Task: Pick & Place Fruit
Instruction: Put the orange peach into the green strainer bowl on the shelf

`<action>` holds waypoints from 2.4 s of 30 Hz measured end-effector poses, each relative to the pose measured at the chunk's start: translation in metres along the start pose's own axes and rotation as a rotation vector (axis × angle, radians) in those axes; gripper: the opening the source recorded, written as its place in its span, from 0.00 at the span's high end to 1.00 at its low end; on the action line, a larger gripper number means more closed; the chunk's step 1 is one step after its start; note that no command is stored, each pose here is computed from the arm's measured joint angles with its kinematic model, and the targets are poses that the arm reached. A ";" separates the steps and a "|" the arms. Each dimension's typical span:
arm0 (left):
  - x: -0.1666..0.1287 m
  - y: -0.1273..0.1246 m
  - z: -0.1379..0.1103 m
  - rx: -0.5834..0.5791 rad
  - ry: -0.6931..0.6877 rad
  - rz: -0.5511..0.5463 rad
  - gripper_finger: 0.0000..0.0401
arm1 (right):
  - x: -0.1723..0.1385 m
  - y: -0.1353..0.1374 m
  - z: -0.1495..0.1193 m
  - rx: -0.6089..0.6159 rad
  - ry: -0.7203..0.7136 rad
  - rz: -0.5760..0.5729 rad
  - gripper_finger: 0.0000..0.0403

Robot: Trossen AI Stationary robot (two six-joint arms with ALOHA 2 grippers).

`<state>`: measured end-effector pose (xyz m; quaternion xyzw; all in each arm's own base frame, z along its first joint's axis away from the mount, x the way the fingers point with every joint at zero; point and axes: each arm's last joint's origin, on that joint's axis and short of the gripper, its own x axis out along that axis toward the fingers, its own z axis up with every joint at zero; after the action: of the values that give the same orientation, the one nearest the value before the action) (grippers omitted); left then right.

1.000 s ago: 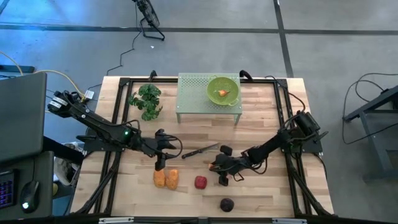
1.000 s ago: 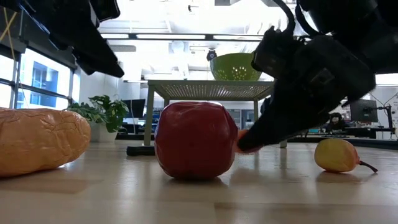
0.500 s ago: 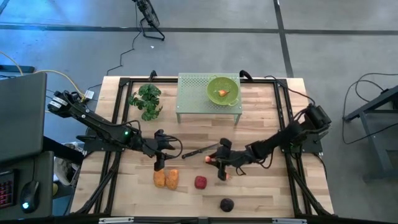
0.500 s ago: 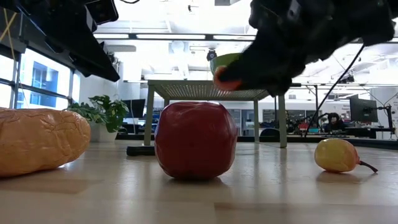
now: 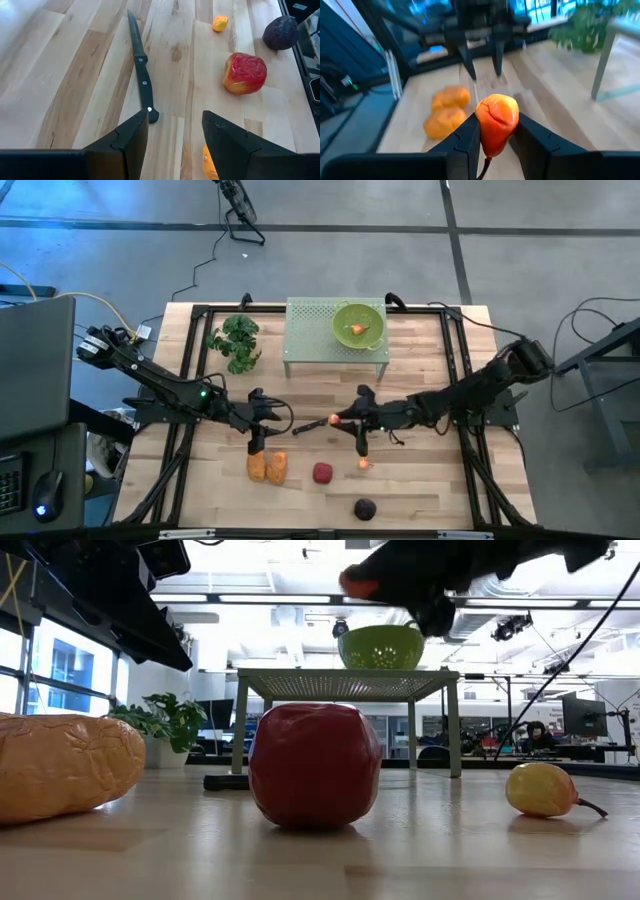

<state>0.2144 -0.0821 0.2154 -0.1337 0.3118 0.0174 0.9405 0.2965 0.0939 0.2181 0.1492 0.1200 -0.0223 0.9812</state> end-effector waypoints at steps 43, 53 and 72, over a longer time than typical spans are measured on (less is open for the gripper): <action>0.000 0.000 0.000 0.000 -0.002 0.000 0.54 | -0.078 -0.127 0.108 0.131 -0.308 -0.484 0.76; 0.000 0.000 0.000 0.000 -0.004 0.003 0.54 | -0.083 -0.127 0.114 0.190 -0.133 -0.553 0.76; 0.000 0.000 0.001 0.000 -0.010 0.001 0.54 | -0.082 -0.136 0.102 0.179 0.012 -0.651 0.76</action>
<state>0.2149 -0.0821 0.2160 -0.1334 0.3070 0.0187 0.9421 0.2294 -0.0662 0.2935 0.1889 0.1648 -0.3441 0.9048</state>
